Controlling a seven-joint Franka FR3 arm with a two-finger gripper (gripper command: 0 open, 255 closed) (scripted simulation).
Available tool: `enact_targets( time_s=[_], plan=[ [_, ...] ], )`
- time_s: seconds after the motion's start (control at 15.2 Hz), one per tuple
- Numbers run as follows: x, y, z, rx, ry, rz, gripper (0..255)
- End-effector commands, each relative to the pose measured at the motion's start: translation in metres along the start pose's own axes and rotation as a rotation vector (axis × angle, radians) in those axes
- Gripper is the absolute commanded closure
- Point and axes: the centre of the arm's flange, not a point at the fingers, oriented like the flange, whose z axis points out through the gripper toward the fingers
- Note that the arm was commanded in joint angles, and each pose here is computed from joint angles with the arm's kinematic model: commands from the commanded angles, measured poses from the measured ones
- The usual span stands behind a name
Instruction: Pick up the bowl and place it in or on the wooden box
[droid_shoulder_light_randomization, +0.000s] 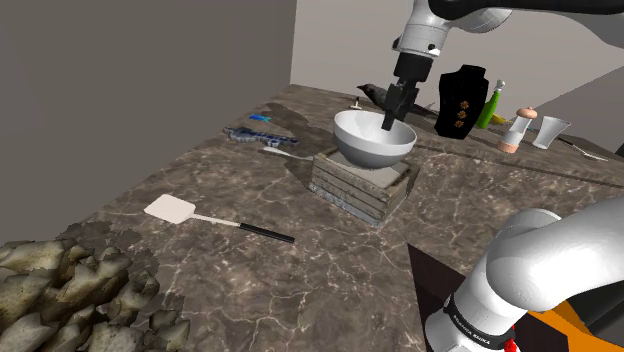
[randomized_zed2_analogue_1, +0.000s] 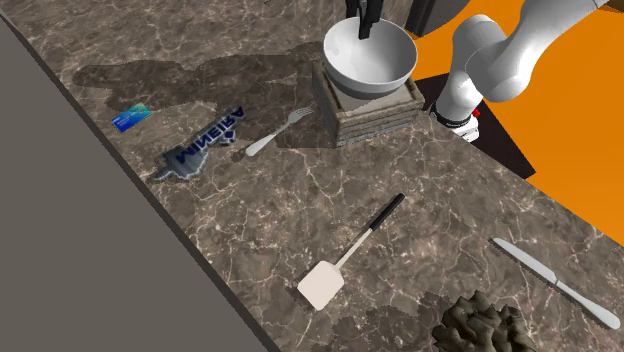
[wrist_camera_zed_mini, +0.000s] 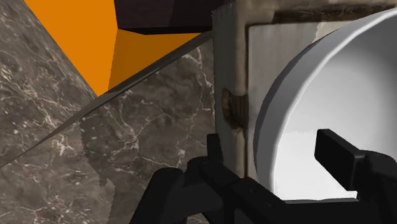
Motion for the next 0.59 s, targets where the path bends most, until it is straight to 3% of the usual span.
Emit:
enact_targets(
  time_s=[0.0,0.2,0.46,0.53],
  plan=[
    [0.0,0.0,0.0,0.0,0.0,0.0,0],
    [0.0,0.0,0.0,0.0,0.0,0.0,0],
    [0.0,0.0,-0.05,0.0,0.0,0.0,0],
    [0.0,0.0,-0.05,0.0,0.0,0.0,0]
  ],
)
